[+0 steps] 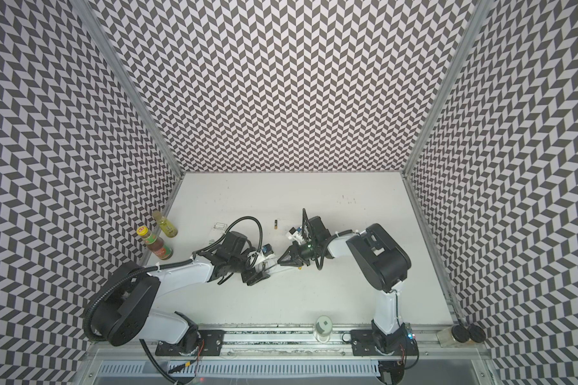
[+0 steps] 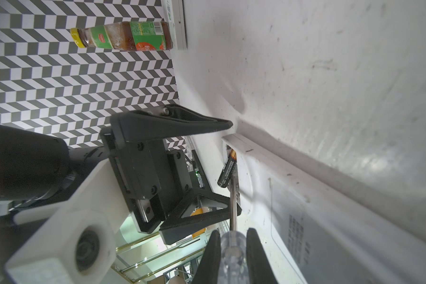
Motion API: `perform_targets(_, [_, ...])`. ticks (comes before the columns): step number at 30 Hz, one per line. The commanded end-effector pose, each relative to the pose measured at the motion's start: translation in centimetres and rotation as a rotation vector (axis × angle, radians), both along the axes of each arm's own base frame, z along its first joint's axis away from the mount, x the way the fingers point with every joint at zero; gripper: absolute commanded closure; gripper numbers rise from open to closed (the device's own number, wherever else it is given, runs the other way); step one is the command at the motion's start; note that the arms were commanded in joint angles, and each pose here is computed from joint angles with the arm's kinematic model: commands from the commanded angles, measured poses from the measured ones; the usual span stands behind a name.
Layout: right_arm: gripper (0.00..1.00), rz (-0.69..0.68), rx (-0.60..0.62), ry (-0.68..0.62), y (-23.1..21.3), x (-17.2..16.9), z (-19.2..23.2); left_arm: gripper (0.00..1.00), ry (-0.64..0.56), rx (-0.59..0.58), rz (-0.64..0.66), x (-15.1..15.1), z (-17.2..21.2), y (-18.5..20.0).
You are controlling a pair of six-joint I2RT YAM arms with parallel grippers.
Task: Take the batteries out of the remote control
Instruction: 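Pry the remaining battery upward out of the compartment with the screwdriver tip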
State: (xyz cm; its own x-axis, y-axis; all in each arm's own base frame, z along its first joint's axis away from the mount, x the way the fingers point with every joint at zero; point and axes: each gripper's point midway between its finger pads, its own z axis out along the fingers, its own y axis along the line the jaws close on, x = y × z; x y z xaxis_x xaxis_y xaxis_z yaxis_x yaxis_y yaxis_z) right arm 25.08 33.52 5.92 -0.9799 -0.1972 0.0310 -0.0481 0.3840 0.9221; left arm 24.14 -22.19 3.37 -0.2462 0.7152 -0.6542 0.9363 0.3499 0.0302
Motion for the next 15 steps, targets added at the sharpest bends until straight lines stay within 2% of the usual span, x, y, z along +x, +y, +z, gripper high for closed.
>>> perform_targets(1, [1.00,-0.004,0.061,-0.040,0.4,0.7,1.4,0.24,-0.023,-0.042,-0.012,0.4,1.8,-0.6])
perform_targets(4, [1.00,-0.004,0.029,-0.034,0.4,0.9,0.7,0.23,-0.029,-0.041,-0.006,0.4,1.9,-0.5])
perform_targets(8, [1.00,-0.009,0.049,-0.047,0.4,0.9,1.4,0.24,-0.048,-0.036,0.044,1.3,2.5,-0.1])
perform_targets(11, [1.00,-0.007,0.025,-0.040,0.5,1.1,0.8,0.27,-0.058,-0.034,0.052,1.3,2.5,0.1])
perform_targets(15, [1.00,-0.015,0.055,-0.050,0.6,1.1,1.7,0.32,-0.069,-0.014,0.071,1.7,2.5,0.5])
